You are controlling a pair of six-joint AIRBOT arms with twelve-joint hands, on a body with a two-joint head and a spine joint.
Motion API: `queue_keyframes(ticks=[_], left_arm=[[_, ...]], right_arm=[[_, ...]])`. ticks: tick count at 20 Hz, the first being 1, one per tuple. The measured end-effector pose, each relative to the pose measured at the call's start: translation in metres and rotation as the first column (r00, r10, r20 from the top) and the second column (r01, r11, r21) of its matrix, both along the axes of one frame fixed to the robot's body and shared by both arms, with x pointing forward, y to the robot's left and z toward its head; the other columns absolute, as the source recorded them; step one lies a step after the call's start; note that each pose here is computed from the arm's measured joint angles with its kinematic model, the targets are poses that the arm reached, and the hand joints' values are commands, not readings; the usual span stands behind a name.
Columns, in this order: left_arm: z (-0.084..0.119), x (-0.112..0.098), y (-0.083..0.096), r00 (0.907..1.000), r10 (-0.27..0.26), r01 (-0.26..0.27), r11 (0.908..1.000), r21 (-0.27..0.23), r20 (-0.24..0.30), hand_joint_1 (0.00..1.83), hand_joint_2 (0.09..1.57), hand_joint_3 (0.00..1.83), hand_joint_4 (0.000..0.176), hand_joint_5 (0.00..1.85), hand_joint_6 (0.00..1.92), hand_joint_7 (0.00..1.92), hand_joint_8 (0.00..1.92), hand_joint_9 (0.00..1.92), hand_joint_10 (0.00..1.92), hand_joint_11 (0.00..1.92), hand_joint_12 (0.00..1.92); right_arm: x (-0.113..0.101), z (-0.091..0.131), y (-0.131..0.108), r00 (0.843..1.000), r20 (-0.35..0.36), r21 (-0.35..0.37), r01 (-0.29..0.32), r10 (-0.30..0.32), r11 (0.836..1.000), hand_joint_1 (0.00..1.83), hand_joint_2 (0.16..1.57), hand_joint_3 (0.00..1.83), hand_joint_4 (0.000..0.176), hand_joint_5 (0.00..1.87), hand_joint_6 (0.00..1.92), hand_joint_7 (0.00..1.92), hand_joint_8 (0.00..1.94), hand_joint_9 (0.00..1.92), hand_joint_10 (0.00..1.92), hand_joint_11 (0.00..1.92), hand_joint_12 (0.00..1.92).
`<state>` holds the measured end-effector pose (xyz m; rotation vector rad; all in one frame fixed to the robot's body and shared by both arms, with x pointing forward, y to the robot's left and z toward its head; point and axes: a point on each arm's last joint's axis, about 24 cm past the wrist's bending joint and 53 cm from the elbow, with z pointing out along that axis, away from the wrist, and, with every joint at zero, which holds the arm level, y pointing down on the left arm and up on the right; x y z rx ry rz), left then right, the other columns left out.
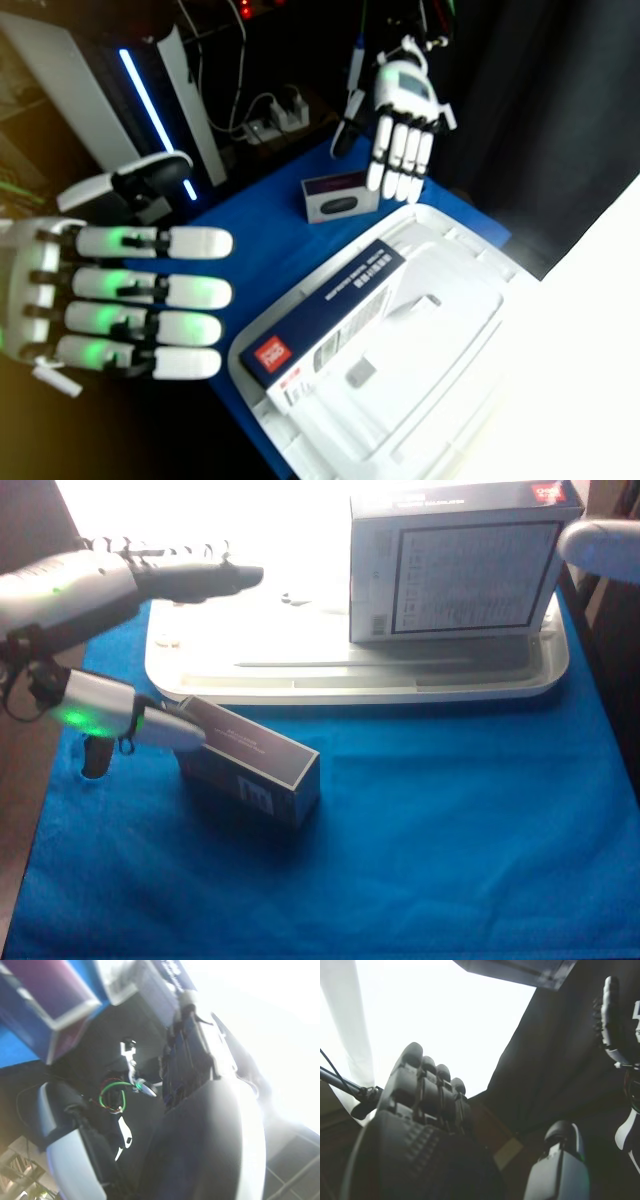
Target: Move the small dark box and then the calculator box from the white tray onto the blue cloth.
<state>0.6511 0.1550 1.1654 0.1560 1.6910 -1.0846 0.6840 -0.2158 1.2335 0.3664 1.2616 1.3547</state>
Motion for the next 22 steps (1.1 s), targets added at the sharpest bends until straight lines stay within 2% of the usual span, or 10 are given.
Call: queue_keyframes(ticks=[2,6,7,9,11,12,14,20,21,22], left_arm=[[0.006,0.000,0.001,0.9999,0.003,-0.003,0.9998,-0.020,0.016,1.03,0.89,0.01,0.045,0.25,0.01,0.41,0.02,0.43,0.01,0.45,0.07],[0.013,0.003,0.001,0.9986,0.011,-0.010,0.9998,-0.019,0.052,1.03,0.90,0.00,0.010,0.25,0.00,0.40,0.01,0.43,0.01,0.43,0.06],[0.017,0.004,0.001,0.9978,0.016,-0.015,0.9997,-0.021,0.065,1.02,0.89,0.00,0.023,0.25,0.00,0.37,0.00,0.43,0.01,0.42,0.06],[0.035,0.010,0.003,0.9923,0.045,-0.039,0.9977,-0.055,0.115,0.99,0.89,0.00,0.018,0.24,0.00,0.40,0.01,0.47,0.02,0.46,0.08],[0.046,0.011,0.000,0.9880,0.045,-0.035,0.9969,-0.070,0.148,0.96,0.91,0.00,0.031,0.24,0.00,0.45,0.00,0.50,0.01,0.47,0.11],[0.053,0.009,-0.003,0.9849,0.039,-0.023,0.9953,-0.094,0.168,0.96,0.91,0.00,0.041,0.21,0.00,0.44,0.00,0.47,0.00,0.40,0.27],[0.054,0.010,-0.002,0.9842,0.041,-0.024,0.9950,-0.097,0.172,0.95,0.90,0.00,0.038,0.20,0.00,0.42,0.00,0.44,0.00,0.20,0.68],[0.071,0.008,-0.010,0.9761,0.031,0.002,0.9888,-0.149,0.215,0.94,0.90,0.00,0.010,0.20,0.00,0.44,0.00,0.47,0.01,0.08,0.93],[0.071,0.008,-0.010,0.9757,0.030,0.003,0.9886,-0.150,0.217,0.97,0.89,0.00,0.000,0.20,0.00,0.45,0.00,0.48,0.01,0.09,0.90],[0.072,0.008,-0.011,0.9753,0.030,0.005,0.9878,-0.155,0.219,0.98,0.89,0.00,0.000,0.20,0.00,0.45,0.00,0.48,0.00,0.09,0.89]], right_arm=[[0.004,0.007,0.006,1.000,0.011,-0.004,-0.011,0.012,1.000,0.59,0.73,0.00,0.007,0.10,0.00,0.16,0.00,0.15,0.00,0.07,0.31],[0.019,-0.009,0.022,0.999,-0.047,-0.050,-0.027,0.024,0.998,0.58,0.72,0.00,0.035,0.07,0.00,0.11,0.00,0.12,0.00,0.03,0.38],[0.023,-0.014,0.022,0.998,-0.065,-0.063,-0.023,0.019,0.998,0.61,0.70,0.01,0.061,0.07,0.00,0.10,0.00,0.13,0.00,0.00,0.54],[0.030,-0.025,0.017,0.994,-0.107,-0.095,-0.010,0.000,0.995,0.64,0.69,0.00,0.047,0.06,0.00,0.12,0.00,0.15,0.00,0.00,0.60],[0.040,-0.034,0.012,0.990,-0.139,-0.110,0.008,-0.023,0.994,0.64,0.64,0.01,0.068,0.07,0.00,0.16,0.00,0.22,0.00,0.03,0.77],[0.050,-0.045,0.010,0.983,-0.181,-0.088,0.011,-0.027,0.996,0.64,0.67,0.00,0.027,0.07,0.00,0.18,0.00,0.19,0.00,0.00,0.72],[0.054,-0.053,0.012,0.978,-0.205,-0.092,0.010,-0.029,0.996,0.67,0.65,0.00,0.011,0.09,0.00,0.16,0.00,0.16,0.00,0.00,0.75],[0.076,-0.059,0.018,0.969,-0.240,-0.129,0.021,-0.052,0.991,0.74,0.59,0.00,0.025,0.18,0.00,0.25,0.00,0.26,0.00,0.00,0.92],[0.077,-0.061,0.018,0.967,-0.247,-0.132,0.022,-0.055,0.991,0.70,0.58,0.00,0.035,0.20,0.00,0.30,0.00,0.23,0.02,0.00,0.41],[0.079,-0.067,0.017,0.963,-0.262,-0.146,0.023,-0.061,0.989,0.71,0.58,0.00,0.040,0.21,0.00,0.30,0.00,0.23,0.01,0.00,0.35]])
